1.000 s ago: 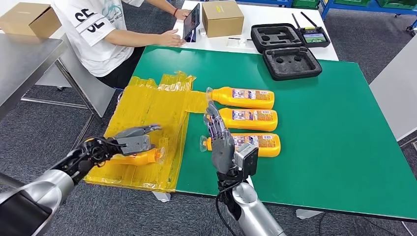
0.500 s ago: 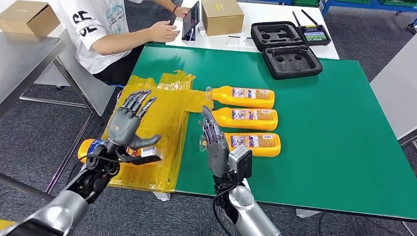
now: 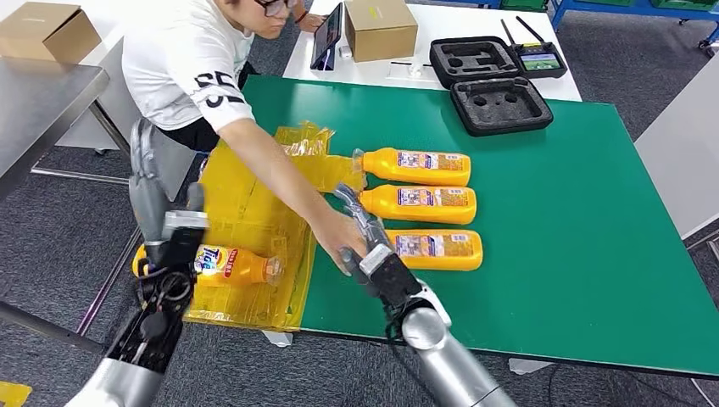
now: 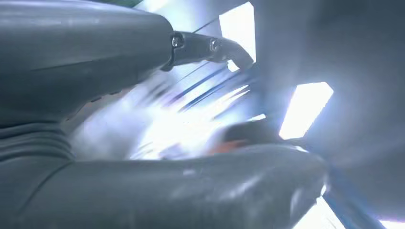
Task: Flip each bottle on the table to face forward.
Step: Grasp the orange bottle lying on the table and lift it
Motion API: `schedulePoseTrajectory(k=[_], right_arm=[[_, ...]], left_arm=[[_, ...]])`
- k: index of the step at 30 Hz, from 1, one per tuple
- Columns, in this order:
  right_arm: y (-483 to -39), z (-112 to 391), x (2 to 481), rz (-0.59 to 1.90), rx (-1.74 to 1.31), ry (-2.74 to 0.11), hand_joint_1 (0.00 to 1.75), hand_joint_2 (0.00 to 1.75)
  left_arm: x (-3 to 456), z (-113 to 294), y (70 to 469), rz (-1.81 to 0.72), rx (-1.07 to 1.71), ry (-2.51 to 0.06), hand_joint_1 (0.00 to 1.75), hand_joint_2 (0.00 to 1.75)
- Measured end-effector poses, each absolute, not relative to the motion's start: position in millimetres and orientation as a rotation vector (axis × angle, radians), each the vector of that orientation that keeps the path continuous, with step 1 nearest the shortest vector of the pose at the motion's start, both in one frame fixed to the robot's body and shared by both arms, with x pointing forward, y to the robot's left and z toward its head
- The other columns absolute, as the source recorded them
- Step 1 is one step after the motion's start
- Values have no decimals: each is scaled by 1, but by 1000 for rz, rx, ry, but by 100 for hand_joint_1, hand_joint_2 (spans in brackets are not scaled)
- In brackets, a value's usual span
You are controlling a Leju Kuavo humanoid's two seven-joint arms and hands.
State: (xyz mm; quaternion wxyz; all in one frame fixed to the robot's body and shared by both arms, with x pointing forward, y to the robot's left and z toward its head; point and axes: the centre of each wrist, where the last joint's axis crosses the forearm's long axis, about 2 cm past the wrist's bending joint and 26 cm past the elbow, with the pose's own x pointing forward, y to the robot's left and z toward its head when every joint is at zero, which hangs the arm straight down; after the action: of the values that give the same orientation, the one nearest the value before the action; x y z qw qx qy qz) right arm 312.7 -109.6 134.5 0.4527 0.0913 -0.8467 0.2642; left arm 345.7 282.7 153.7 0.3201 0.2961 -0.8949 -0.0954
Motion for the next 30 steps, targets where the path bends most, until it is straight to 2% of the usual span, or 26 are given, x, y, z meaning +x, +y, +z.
schedulePoseTrajectory(k=[2,7,12,20,24,27,30], right_arm=[[-122,136,321,712,160,-2076,0,175],[-138,137,329,765,94,-2066,0,175],[-165,146,348,956,-100,-1982,0,175],[-174,151,355,996,-134,-1959,0,175],[-219,172,395,1142,-265,-1826,0,175],[-249,172,401,1231,-244,-1705,0,175],[-256,174,400,1257,-231,-1687,0,175]], left_arm=[[335,135,283,-183,685,-2288,0,0],[325,116,283,-245,645,-2240,0,0],[302,91,281,-184,453,-2133,0,0],[294,85,280,-177,430,-2115,0,0],[264,66,274,-127,377,-2049,0,0],[256,62,270,-127,364,-2029,0,0],[256,62,270,-126,364,-2026,0,0]])
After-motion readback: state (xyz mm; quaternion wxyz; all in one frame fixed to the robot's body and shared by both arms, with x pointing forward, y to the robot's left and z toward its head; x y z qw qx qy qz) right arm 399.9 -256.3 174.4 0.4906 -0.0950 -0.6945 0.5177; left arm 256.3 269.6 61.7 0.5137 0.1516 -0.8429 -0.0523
